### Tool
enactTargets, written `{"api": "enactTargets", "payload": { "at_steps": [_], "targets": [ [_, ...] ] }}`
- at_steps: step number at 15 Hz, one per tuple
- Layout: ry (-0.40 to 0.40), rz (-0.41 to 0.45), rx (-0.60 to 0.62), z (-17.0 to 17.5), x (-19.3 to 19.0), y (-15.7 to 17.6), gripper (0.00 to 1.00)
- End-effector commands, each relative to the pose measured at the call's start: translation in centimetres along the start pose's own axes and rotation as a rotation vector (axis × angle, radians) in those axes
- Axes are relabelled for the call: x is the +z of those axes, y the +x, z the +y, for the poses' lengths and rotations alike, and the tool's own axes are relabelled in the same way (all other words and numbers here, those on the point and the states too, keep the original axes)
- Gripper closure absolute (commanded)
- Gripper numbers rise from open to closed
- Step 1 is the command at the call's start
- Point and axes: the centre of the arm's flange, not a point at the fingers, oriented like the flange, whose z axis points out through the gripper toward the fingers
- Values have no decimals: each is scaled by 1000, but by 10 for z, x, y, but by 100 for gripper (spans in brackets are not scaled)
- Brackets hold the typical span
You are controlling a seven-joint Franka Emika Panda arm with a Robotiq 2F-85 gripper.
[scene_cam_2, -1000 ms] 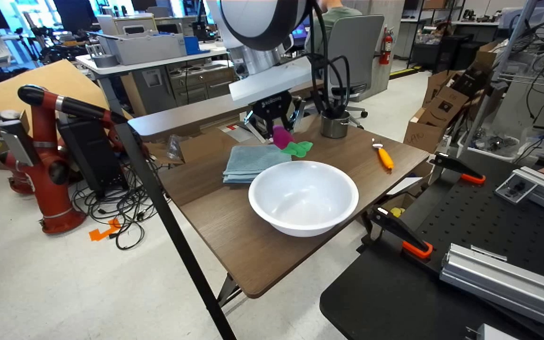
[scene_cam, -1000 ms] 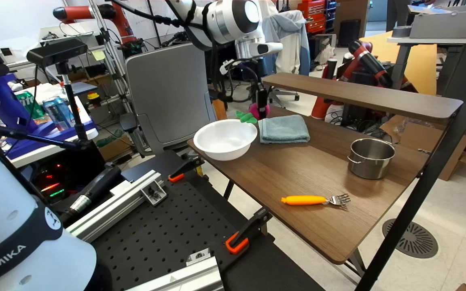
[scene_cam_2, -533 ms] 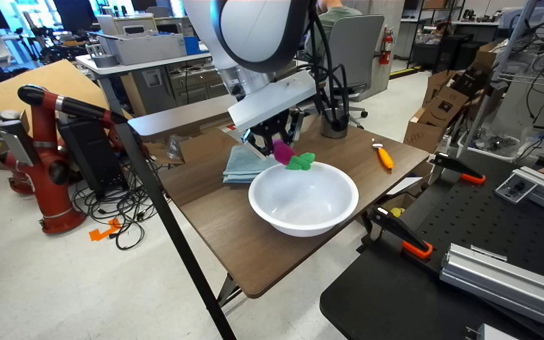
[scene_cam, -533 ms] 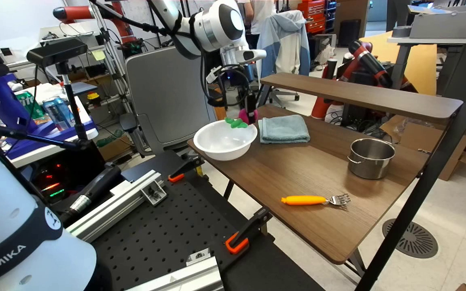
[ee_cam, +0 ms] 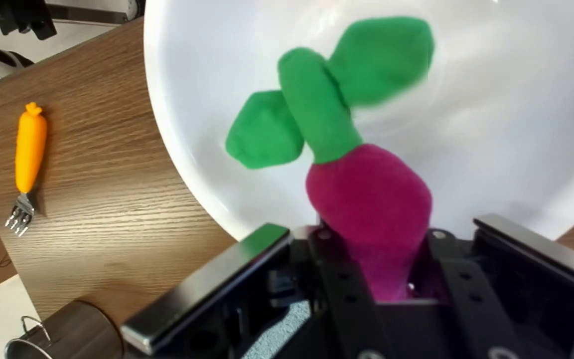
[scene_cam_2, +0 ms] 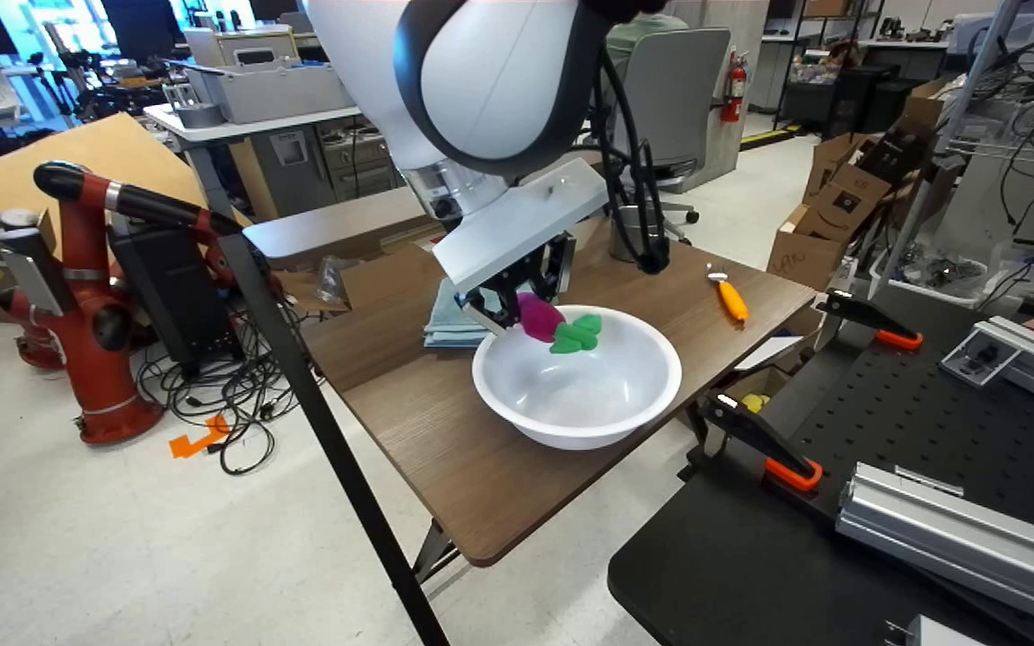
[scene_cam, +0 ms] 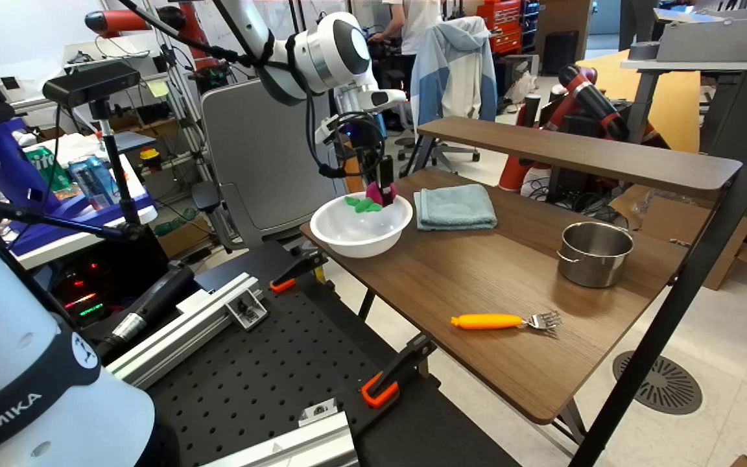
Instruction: Put the maroon object in the white bowl
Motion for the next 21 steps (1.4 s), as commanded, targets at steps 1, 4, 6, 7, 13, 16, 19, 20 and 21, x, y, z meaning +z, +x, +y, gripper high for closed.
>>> {"api": "enactTargets", "payload": {
  "at_steps": [1,4,6,7,13,16,19,20,21],
  "targets": [
    [11,16,-42,1,11,-7,96],
    [7,4,-71,-5,27,-12,96],
    [4,-4,-90,-10,37,-15,96],
    [1,-10,-97,-13,43,-16,96],
    [-12,-25,-118,-18,55,-19,43],
    [-12,-16,-117,-17,50,-18,22],
    [-5,4,-111,-13,40,-19,1],
    [2,14,-107,-10,35,-20,0],
    [12,25,-104,-5,27,-22,0]
  ]
}}
